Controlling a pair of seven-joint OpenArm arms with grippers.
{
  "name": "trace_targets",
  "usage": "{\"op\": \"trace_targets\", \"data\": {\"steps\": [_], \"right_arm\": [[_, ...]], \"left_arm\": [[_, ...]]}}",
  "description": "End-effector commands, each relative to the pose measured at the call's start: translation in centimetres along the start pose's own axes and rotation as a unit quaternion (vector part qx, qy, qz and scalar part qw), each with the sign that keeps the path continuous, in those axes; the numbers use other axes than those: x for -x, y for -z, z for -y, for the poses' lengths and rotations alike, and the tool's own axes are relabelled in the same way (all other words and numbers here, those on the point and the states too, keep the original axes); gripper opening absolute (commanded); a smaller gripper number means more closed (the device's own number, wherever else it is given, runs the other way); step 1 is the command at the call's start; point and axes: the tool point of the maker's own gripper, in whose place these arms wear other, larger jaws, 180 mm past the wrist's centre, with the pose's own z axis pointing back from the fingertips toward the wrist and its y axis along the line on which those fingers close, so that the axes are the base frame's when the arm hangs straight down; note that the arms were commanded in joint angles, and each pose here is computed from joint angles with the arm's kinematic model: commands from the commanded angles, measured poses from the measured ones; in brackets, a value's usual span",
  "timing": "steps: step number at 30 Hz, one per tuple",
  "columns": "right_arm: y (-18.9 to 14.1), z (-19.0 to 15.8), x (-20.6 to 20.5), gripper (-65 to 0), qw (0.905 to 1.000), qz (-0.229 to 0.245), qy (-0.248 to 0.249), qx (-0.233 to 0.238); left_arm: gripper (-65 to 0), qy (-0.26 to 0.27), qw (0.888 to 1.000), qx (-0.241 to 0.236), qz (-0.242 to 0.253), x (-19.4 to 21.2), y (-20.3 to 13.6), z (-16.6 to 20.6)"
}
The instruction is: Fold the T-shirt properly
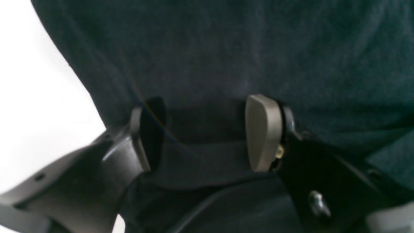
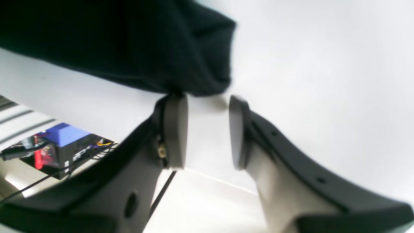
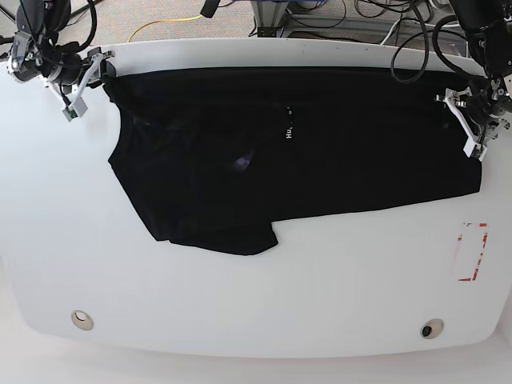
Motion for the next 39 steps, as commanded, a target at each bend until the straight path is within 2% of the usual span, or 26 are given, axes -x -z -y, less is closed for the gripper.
{"op": "trace_targets", "data": {"steps": [1,7,10,13,18,23,26,31,33,38,39], "right_arm": [[-1.3,1.3,-1.4,-45.2,0.9996,0.012,-0.018,0.017],[-2.5,2.7,-2.1,-45.2,0.9987,0.007,-0.036,0.034],[-3.5,2.4,-3.1,-45.3,0.9982,0.031,-0.04,0.033],[-4.9,1.4,-3.9,-45.3,0.9972,0.054,-0.045,0.026],[-5.5,-2.6,-6.9,-45.3,0.9915,0.106,-0.075,-0.011],[-4.4,-5.4,-9.0,-45.2,0.9877,0.136,-0.068,-0.035],[-3.5,-5.9,-10.6,-45.0,0.9863,0.149,-0.063,-0.032],[-1.2,-8.4,-12.7,-44.1,0.9851,0.13,-0.108,-0.033],[-0.4,-9.2,-13.4,-38.5,0.9839,0.126,-0.122,-0.033],[1.1,-11.1,-14.7,-15.7,0.9828,0.119,-0.139,-0.026],[1.2,-11.0,-14.8,-12.8,0.983,0.118,-0.139,-0.024]], "left_arm": [[-28.5,0.016,0.999,-0.021,-0.044,1.5,-0.4,-1.1],[-28.5,0.017,0.999,-0.021,-0.044,1.5,-0.4,-1.0],[-28.5,0.017,0.999,-0.021,-0.044,1.5,-0.4,-1.0],[-28.5,0.018,0.999,-0.021,-0.043,1.4,-0.4,-1.0],[-28.5,0.019,0.999,-0.021,-0.04,1.2,-0.4,-1.0],[-28.5,0.019,0.999,-0.021,-0.04,1.1,-0.4,-1.1],[-28.5,0.019,0.999,-0.021,-0.04,1.1,-0.4,-1.1],[-28.5,0.02,0.999,-0.021,-0.039,1.0,-0.4,-1.0],[-28.5,0.02,0.999,-0.021,-0.039,1.0,-0.4,-1.0],[-28.5,0.02,0.999,-0.021,-0.04,1.0,-0.4,-1.0],[-28.5,0.02,0.999,-0.021,-0.04,1.0,-0.4,-1.0]]}}
